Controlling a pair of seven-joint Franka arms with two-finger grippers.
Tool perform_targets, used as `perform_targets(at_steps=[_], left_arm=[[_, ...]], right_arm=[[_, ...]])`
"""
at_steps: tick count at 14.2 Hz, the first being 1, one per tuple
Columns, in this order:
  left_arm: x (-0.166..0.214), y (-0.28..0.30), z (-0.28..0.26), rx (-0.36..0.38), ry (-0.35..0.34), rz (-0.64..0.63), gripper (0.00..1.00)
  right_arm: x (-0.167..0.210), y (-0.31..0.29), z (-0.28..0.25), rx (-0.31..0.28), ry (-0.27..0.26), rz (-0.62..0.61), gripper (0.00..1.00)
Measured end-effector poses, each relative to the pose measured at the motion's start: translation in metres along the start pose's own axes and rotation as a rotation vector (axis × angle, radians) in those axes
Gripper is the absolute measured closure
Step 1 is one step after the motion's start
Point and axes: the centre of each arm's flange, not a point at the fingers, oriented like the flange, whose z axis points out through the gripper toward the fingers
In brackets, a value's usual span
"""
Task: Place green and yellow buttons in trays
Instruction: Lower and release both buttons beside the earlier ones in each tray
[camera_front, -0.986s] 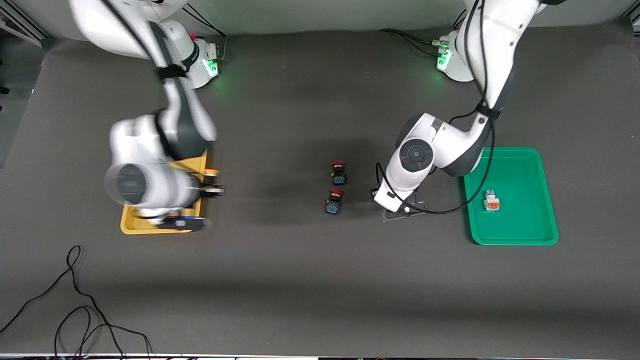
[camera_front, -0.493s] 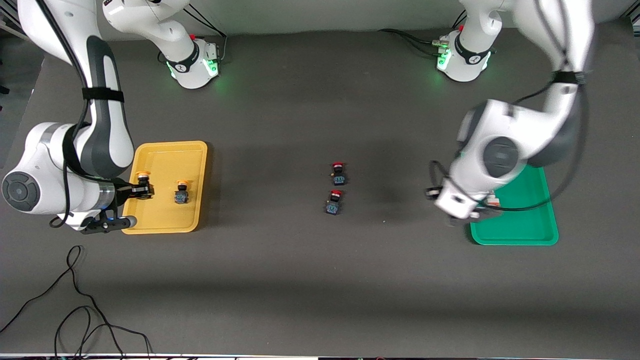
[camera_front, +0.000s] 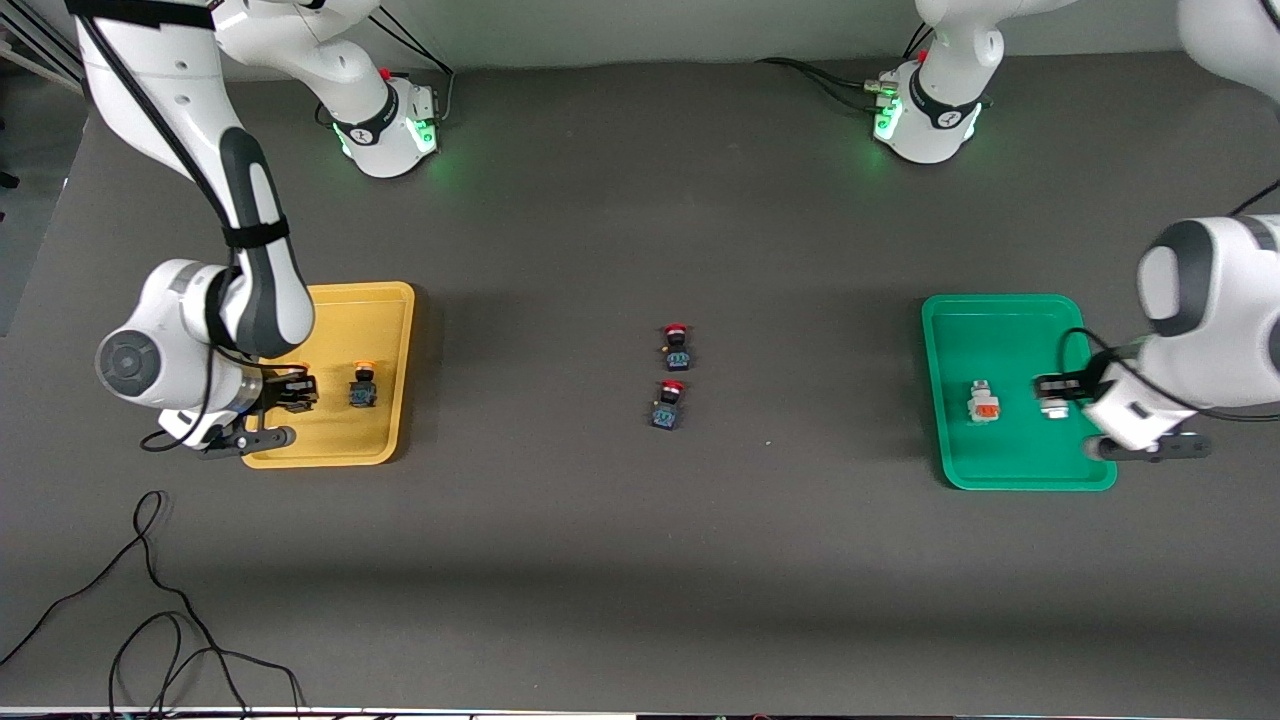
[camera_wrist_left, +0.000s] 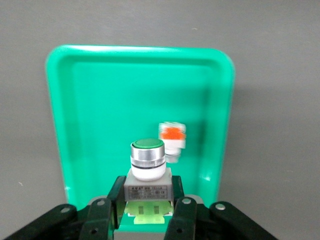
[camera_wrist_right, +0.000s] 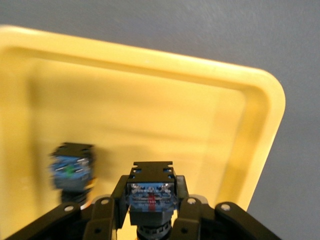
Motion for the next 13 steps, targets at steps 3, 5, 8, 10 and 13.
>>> perform_targets(at_steps=[3, 5, 8, 10, 13], left_arm=[[-0.009, -0.026, 0.068, 0.008, 0.062, 0.042, 0.59], [-0.017, -0.025, 0.117, 0.017, 0.08, 0.065, 0.59], [-0.025, -0.029, 0.146, 0.019, 0.08, 0.081, 0.59], [-0.024, -0.034, 0.137, 0.025, 0.083, 0.106, 0.46], [-0.016, -0.042, 0.096, 0.034, 0.024, 0.112, 0.12]], right_arm=[[-0.005, -0.003, 0.026, -0.02, 0.005, 0.004, 0.59], [-0.004, -0.005, 0.025, -0.013, 0.004, 0.004, 0.45], [0.0, -0.013, 0.005, 0.062, -0.026, 0.024, 0.16], [0.006, -0.019, -0.036, 0.122, -0.039, 0.013, 0.0], [0.009, -0.026, -0.121, 0.207, -0.049, 0.036, 0.0]])
